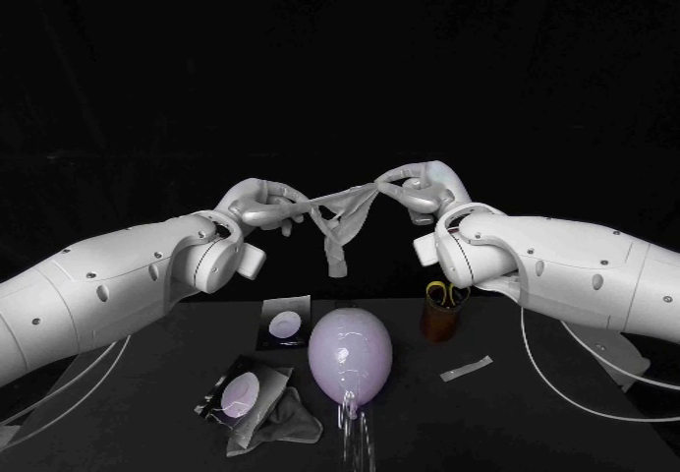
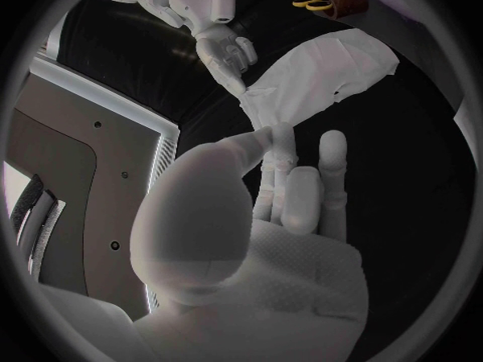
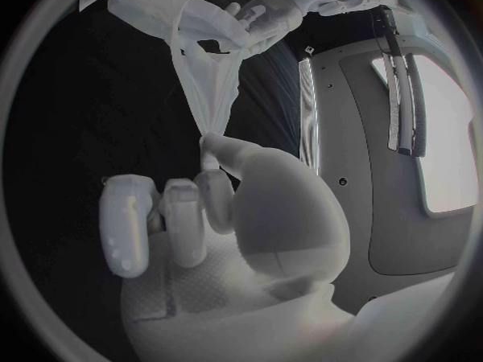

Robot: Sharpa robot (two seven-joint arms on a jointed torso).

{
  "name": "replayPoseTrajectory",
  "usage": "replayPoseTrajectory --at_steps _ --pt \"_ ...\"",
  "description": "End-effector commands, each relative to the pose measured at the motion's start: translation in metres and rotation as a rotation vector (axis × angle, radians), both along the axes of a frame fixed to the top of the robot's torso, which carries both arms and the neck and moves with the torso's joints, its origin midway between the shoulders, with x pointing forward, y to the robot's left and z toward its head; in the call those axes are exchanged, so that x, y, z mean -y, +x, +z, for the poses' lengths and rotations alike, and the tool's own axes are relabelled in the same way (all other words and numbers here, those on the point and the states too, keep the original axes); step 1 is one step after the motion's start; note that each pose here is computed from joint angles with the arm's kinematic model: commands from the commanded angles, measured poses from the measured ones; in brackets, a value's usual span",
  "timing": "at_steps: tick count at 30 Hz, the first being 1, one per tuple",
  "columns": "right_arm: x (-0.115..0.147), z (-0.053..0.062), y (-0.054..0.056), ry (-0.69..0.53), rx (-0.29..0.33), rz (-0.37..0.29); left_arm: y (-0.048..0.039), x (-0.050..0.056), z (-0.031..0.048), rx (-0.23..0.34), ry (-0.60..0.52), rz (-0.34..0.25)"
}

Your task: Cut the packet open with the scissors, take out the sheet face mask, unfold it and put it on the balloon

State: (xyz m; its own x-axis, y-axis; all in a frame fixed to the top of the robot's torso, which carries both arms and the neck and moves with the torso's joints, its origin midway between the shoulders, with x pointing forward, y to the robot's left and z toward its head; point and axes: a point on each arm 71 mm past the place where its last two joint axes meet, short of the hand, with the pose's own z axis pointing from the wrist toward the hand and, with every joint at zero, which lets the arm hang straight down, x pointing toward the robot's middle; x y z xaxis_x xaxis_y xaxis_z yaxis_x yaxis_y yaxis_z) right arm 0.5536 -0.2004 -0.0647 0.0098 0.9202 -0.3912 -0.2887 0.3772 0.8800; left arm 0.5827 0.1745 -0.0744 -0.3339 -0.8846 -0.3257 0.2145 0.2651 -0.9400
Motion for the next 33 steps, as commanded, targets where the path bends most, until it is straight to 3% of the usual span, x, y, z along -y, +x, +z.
replayPoseTrajectory --at_steps 1,13,19,33 --pt "-0.004 0.004 0.002 -0.066 0.014 0.057 0.0014 0.001 0.0008 -0.008 0.036 -0.021" --pt "-0.01 0.024 0.011 -0.294 0.064 0.172 0.0068 -0.003 0.0006 -0.014 0.061 -0.031" --pt "-0.019 0.035 0.012 -0.445 0.124 0.221 0.0093 -0.004 0.0022 0.0 0.068 -0.033" --pt "-0.035 0.052 0.01 -0.674 0.28 0.238 0.0141 -0.001 0.0157 0.036 0.077 -0.054"
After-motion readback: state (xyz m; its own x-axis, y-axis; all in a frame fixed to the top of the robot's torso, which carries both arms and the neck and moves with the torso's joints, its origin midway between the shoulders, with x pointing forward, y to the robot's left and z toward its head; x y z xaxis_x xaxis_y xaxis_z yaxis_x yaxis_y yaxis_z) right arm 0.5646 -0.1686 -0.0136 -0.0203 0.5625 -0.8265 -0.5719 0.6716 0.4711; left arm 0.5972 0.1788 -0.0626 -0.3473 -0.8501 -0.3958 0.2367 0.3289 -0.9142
